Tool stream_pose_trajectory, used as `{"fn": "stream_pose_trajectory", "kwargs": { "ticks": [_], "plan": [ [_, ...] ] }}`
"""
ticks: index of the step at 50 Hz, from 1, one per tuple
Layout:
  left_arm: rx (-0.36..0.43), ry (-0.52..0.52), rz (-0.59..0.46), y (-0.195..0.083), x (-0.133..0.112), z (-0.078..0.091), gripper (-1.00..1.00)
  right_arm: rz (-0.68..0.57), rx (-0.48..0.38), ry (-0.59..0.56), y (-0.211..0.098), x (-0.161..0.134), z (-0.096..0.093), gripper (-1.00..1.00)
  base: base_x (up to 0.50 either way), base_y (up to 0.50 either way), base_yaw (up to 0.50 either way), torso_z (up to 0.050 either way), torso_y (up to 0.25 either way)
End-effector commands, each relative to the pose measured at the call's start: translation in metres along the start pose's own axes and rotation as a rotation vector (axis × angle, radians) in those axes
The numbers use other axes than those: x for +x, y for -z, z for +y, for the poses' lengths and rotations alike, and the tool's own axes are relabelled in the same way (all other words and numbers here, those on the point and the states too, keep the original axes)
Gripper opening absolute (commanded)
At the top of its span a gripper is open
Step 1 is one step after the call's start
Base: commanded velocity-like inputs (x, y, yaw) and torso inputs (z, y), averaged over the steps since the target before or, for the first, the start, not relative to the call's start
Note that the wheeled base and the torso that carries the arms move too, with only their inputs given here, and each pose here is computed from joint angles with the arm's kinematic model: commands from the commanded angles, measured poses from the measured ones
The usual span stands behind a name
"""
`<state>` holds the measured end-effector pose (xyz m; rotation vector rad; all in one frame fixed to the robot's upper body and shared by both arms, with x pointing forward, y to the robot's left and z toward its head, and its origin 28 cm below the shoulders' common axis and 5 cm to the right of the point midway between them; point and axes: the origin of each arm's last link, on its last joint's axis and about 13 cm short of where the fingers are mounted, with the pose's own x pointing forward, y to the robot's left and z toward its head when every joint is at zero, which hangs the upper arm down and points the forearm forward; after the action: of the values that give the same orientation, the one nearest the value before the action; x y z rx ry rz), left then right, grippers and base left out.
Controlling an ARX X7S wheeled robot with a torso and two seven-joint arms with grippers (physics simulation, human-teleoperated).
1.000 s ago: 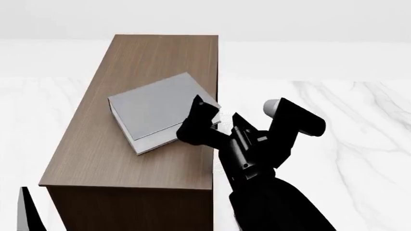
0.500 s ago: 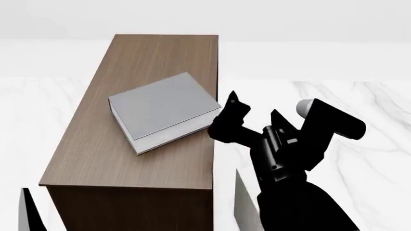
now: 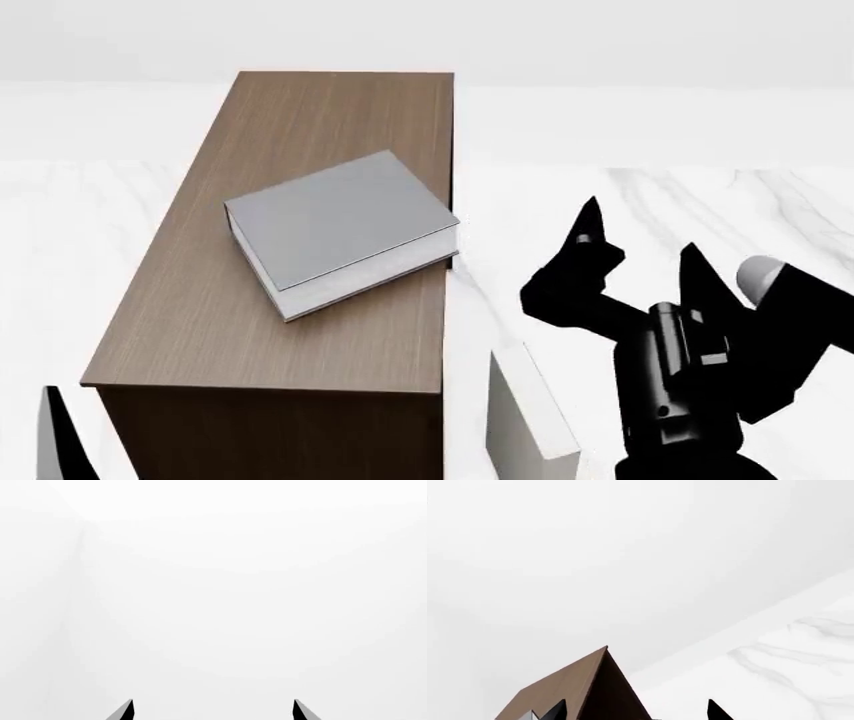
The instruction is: Pick up the book in the middle and place it on the cabinet shelf.
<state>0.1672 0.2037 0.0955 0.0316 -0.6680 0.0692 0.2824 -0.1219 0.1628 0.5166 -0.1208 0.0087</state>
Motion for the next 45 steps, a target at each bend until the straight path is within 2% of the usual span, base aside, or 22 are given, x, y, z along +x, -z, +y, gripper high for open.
{"fn": "stream_pose_trajectory", "kwargs": {
  "ticks": [1, 7, 12, 14, 17, 20, 28, 29, 32, 36, 42, 45],
  "plan": [
    [0.008, -0.019, -0.014, 0.001, 0.006, 0.002, 1.0, -0.148, -0.103, -0.009, -0.001, -0.022, 0.0, 1.0, 0.0, 0.0, 0.0, 0.0, 0.0],
    [0.01, -0.026, -0.016, 0.001, 0.007, 0.003, 1.0, -0.302, -0.212, 0.006, 0.006, -0.034, 0.0, 1.0, 0.0, 0.0, 0.0, 0.0, 0.0],
    [0.011, -0.032, -0.016, 0.001, 0.007, 0.003, 1.0, -0.393, -0.254, 0.005, 0.009, -0.042, 0.0, 1.0, 0.0, 0.0, 0.0, 0.0, 0.0],
    [0.011, -0.035, -0.018, 0.001, 0.008, 0.004, 1.0, -0.448, -0.298, 0.002, 0.011, -0.048, 0.001, 1.0, 0.0, 0.0, 0.0, 0.0, 0.0],
    [0.013, -0.041, -0.021, 0.001, 0.008, 0.004, 1.0, -0.479, -0.306, 0.002, 0.015, -0.054, 0.001, 1.0, 0.0, 0.0, 0.0, 0.0, 0.0],
    [0.016, -0.047, -0.024, 0.001, 0.008, 0.005, 1.0, -0.557, -0.366, -0.026, 0.026, -0.064, -0.003, 1.0, 0.0, 0.0, 0.0, 0.0, 0.0],
    [0.031, -0.061, -0.031, 0.002, 0.009, 0.007, 1.0, -0.713, -0.402, -0.065, 0.039, -0.084, -0.011, 1.0, 0.0, 0.0, 0.0, 0.0, 0.0],
    [0.033, -0.067, -0.036, 0.002, 0.01, 0.008, 1.0, -0.738, -0.428, -0.047, 0.039, -0.086, -0.014, 1.0, 0.0, 0.0, 0.0, 0.0, 0.0],
    [0.041, -0.084, -0.051, 0.001, 0.012, 0.01, 1.0, -0.77, -0.429, -0.017, 0.038, -0.088, -0.018, 1.0, 0.0, 0.0, 0.0, 0.0, 0.0],
    [0.06, -0.146, -0.119, -0.003, 0.02, 0.018, 1.0, -0.867, -0.421, 0.054, 0.029, -0.089, -0.023, 1.0, 0.0, 0.0, 0.0, 0.0, 0.0],
    [0.082, -0.263, -0.224, -0.008, 0.033, 0.035, 1.0, -0.997, -0.417, 0.047, 0.012, -0.091, -0.025, 1.0, 0.0, 0.0, 0.0, 0.0, 0.0],
    [0.127, -0.326, -0.268, -0.011, 0.043, 0.045, 1.0, -1.084, -0.447, 0.071, -0.001, -0.087, -0.028, 1.0, 0.0, 0.0, 0.0, 0.0, 0.0]
  ]
}}
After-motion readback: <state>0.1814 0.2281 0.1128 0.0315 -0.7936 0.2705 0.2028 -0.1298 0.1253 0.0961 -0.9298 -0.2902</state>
